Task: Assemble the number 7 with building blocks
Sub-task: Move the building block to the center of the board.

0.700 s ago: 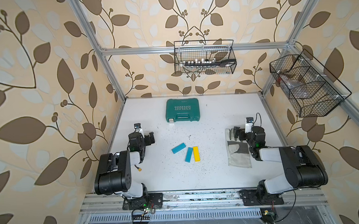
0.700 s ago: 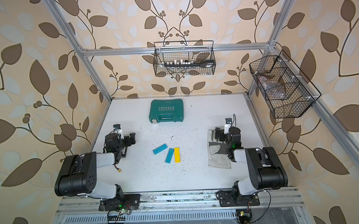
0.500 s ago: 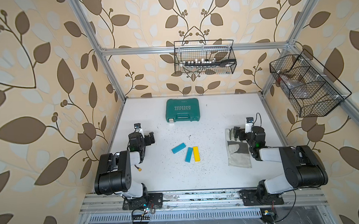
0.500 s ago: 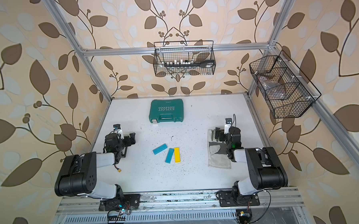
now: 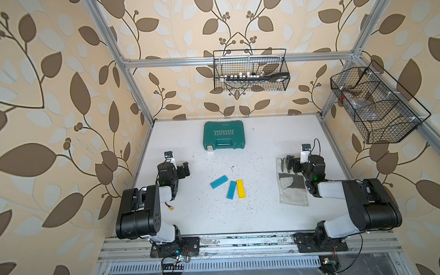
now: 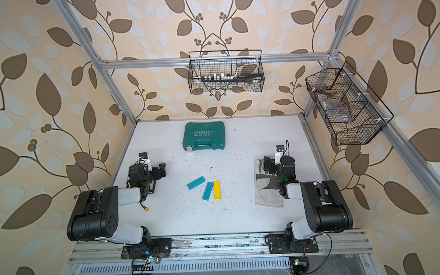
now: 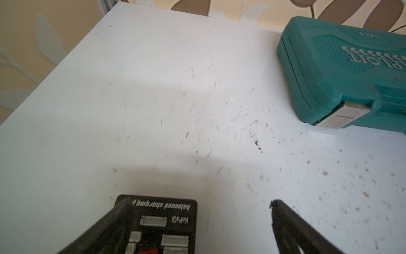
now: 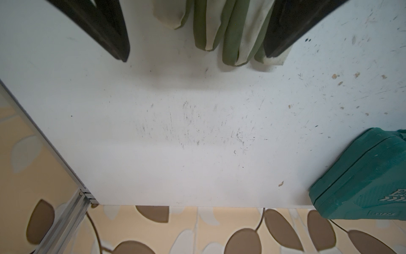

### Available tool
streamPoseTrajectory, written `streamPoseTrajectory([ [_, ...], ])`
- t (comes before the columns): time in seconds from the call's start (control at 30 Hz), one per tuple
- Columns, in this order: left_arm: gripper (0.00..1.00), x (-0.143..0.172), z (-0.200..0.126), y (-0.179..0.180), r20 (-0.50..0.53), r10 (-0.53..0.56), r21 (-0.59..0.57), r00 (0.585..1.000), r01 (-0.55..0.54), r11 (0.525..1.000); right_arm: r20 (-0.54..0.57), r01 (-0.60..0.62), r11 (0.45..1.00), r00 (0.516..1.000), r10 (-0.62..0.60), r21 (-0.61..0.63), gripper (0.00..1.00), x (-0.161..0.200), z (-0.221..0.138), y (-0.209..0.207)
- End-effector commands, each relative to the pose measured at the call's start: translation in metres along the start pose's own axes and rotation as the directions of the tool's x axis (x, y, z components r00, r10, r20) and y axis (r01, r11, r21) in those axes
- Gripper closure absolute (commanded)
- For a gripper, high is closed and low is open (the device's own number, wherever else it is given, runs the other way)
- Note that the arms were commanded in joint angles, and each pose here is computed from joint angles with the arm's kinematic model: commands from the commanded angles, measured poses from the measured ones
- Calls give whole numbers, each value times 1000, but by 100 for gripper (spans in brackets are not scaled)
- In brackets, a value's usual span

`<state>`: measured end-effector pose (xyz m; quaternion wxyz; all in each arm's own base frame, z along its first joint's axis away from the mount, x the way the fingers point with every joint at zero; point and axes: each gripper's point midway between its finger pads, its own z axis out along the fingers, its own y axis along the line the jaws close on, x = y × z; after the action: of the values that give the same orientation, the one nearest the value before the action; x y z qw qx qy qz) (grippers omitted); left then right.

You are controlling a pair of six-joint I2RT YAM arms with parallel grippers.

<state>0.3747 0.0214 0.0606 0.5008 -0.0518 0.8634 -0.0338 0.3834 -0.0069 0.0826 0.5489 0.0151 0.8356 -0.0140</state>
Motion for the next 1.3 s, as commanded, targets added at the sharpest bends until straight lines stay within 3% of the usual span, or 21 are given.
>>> streamPoseTrajectory([
  [0.0, 1, -18, 1, 0, 49, 20, 11, 999, -21, 1000, 25, 8, 1000, 1000, -8, -12, 1, -10, 4, 4],
  [0.43, 1, -19, 2, 0, 51, 20, 13, 998, -21, 1000, 26, 7, 1000, 1000, -7, -12, 0, -10, 4, 3],
  [0.53, 6, -31, 0, -5, 67, 37, 32, 997, -40, 999, 60, 14, 993, 998, -21, 116, 0, -26, -2, -7],
  [0.57, 4, -36, 2, -11, -5, 37, 60, 999, -36, 998, 32, 22, 981, 999, -29, 193, 1, -34, -5, -13],
  [0.6, 1, -38, 3, -16, -147, 38, 75, 988, -27, 997, -50, 45, 962, 998, -33, 268, 1, -39, -6, -21],
  [0.67, 2, -44, 5, -21, -352, 37, 77, 935, -11, 997, -226, 95, 933, 974, -15, 346, 1, -39, -11, -34],
  [0.73, 6, -45, 3, -23, -525, 10, 64, 851, 28, 998, -276, 94, 923, 961, 15, 374, 1, -51, -17, -36],
  [0.8, 9, -42, -4, -28, -629, -29, 53, 777, 80, 995, -309, 44, 962, 950, 43, 270, 1, -60, -16, -16],
  [0.87, 5, -39, -14, -35, -665, -77, 46, 743, 144, 988, -373, -29, 991, 925, 75, 128, 3, -62, -15, 14],
  [0.93, 1, -35, -26, -39, -653, -135, 25, 746, 199, 980, -459, -98, 995, 885, 84, -7, 6, -60, -16, 48],
  [1.03, 1, -36, -46, -37, -598, -238, -44, 765, 265, 963, -532, -146, 984, 844, 68, -105, 6, -57, -24, 83],
  [1.13, 1, -37, -73, -9, -469, -438, -251, 767, 360, 899, -542, -103, 974, 840, -25, -204, 6, -59, -41, 112],
  [1.27, 1, -41, -84, -16, -419, -401, -141, 815, 378, 915, -556, -102, 945, 826, -93, -311, 5, -57, -57, 139],
])
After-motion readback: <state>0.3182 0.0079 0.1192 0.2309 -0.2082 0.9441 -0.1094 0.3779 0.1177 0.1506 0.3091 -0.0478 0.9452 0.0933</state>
